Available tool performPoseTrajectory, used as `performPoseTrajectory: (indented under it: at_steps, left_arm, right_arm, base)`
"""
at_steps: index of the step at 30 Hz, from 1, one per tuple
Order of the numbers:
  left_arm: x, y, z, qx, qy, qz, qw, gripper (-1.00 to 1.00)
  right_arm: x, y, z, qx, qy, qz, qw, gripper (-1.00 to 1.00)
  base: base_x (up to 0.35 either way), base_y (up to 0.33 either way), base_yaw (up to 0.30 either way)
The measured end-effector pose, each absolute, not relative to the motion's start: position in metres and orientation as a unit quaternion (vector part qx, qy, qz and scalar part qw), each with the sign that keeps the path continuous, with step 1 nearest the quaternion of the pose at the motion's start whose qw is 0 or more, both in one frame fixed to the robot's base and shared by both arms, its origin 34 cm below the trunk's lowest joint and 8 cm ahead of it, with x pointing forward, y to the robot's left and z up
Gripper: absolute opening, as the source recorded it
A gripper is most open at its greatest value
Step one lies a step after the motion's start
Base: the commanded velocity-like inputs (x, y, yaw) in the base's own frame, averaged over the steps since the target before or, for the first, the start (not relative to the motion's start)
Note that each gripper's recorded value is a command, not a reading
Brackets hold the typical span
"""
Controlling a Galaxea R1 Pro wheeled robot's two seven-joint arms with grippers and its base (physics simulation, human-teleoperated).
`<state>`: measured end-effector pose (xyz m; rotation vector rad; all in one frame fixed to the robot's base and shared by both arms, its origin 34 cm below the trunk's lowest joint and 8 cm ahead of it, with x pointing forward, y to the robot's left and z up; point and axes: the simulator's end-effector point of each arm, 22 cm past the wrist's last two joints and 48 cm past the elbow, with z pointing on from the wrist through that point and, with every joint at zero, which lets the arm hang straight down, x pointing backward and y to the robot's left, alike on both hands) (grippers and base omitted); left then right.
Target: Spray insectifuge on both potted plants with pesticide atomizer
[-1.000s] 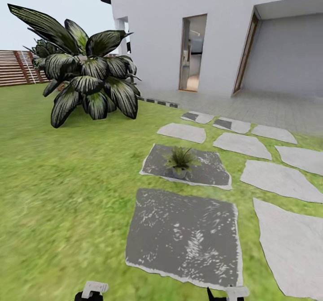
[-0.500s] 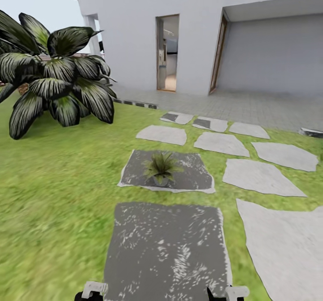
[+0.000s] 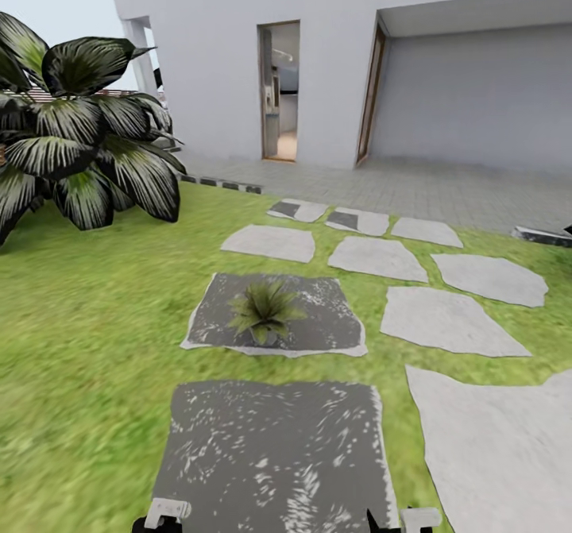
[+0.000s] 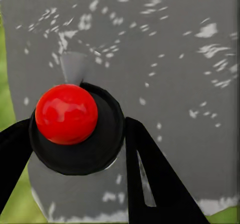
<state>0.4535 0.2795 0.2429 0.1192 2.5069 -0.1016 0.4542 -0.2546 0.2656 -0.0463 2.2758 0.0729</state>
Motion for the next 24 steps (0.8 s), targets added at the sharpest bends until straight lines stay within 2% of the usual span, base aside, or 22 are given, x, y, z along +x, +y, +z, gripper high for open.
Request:
performPoseTrajectory:
  at_steps: [5,24]
  left_arm:
    - [0.4535,0.2807,0.2430,0.045,0.949,-0.038,0.310,-1.00]
    - [0.4519,0.2822,0.2425,0.042,0.949,-0.037,0.309,-1.00]
  right_arm:
    - [0.4540,-0.2532,0.2654,-0.018,0.908,0.031,0.418,1.00]
    - [0.4536,-0.2578,0.2650,-0.014,0.908,0.025,0.418,1.00]
  base:
    - [0.283,-0.114,0.000]
    - [0.293,0.000,0.000]
